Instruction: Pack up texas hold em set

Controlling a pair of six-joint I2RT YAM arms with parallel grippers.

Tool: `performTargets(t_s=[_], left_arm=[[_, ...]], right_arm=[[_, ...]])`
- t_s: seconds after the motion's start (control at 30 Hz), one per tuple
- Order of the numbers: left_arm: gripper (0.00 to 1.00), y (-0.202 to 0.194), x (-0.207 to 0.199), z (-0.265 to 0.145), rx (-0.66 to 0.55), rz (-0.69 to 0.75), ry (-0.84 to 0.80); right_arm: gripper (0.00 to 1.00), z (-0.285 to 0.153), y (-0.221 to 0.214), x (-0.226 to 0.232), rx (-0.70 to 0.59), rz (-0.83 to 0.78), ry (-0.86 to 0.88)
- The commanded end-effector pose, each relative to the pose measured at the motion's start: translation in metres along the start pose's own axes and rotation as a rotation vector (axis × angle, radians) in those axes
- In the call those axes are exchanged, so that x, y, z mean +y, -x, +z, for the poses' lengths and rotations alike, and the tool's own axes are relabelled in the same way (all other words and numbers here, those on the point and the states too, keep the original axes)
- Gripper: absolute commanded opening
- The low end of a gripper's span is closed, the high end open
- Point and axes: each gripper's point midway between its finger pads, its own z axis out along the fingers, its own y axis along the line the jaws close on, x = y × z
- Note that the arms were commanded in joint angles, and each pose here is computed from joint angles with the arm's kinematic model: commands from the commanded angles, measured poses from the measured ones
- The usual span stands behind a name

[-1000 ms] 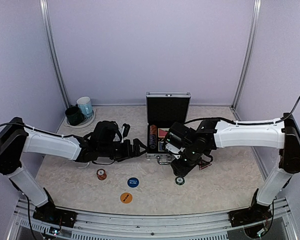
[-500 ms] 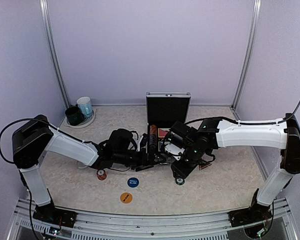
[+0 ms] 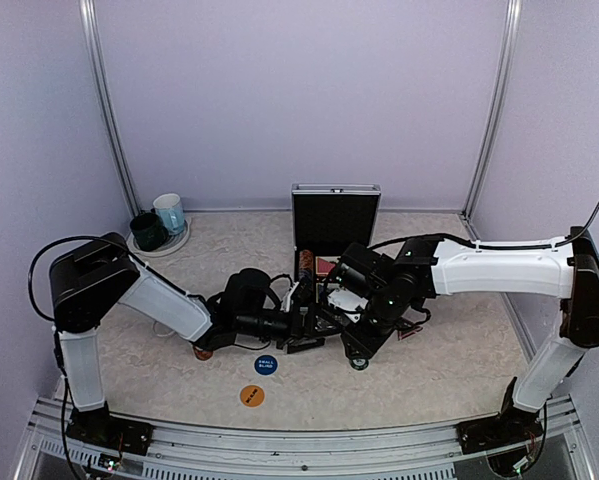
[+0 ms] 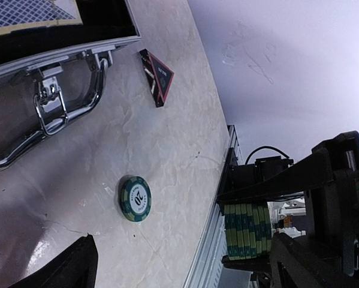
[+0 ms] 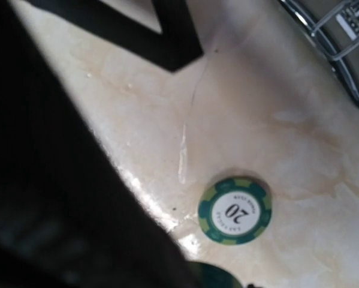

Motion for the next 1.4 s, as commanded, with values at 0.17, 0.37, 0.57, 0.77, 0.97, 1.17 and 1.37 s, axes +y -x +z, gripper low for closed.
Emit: performTargets(t_s=[0.17, 0.37, 0.57, 0.77, 0.97, 1.17, 1.37], left_arm=[[0.99, 0.002, -0.034, 0.007, 0.016, 0.042, -0.165], [0.99, -0.004, -0.036, 0.015, 0.052, 0.043, -0.193], [0.97, -0.007, -0.038, 0.023, 0.081, 0.041, -0.210], [0.95, -0.011, -0.037, 0.029, 0.099, 0.032, -0.218], [0.93, -0.014, -0.035, 0.027, 0.106, -0.031, -0.284], [0.93, -0.015, -0.030, 0.029, 0.116, -0.035, -0.269], [0.93, -0.014, -0.026, 0.028, 0.109, -0.046, -0.266]], right_arm=[[0.00, -0.008, -0.001, 0.010, -0.021, -0.040, 0.035], [0.00, -0.007, 0.000, 0.011, -0.023, -0.041, 0.039], [0.00, -0.007, 0.000, 0.013, -0.024, -0.047, 0.038], [0.00, -0.008, 0.000, 0.014, -0.025, -0.056, 0.030], [0.00, -0.010, -0.003, 0.016, -0.033, -0.076, 0.023], [0.00, -0.010, -0.009, 0.016, -0.028, -0.117, 0.019], [0.00, -0.010, -0.011, 0.018, -0.027, -0.141, 0.029]])
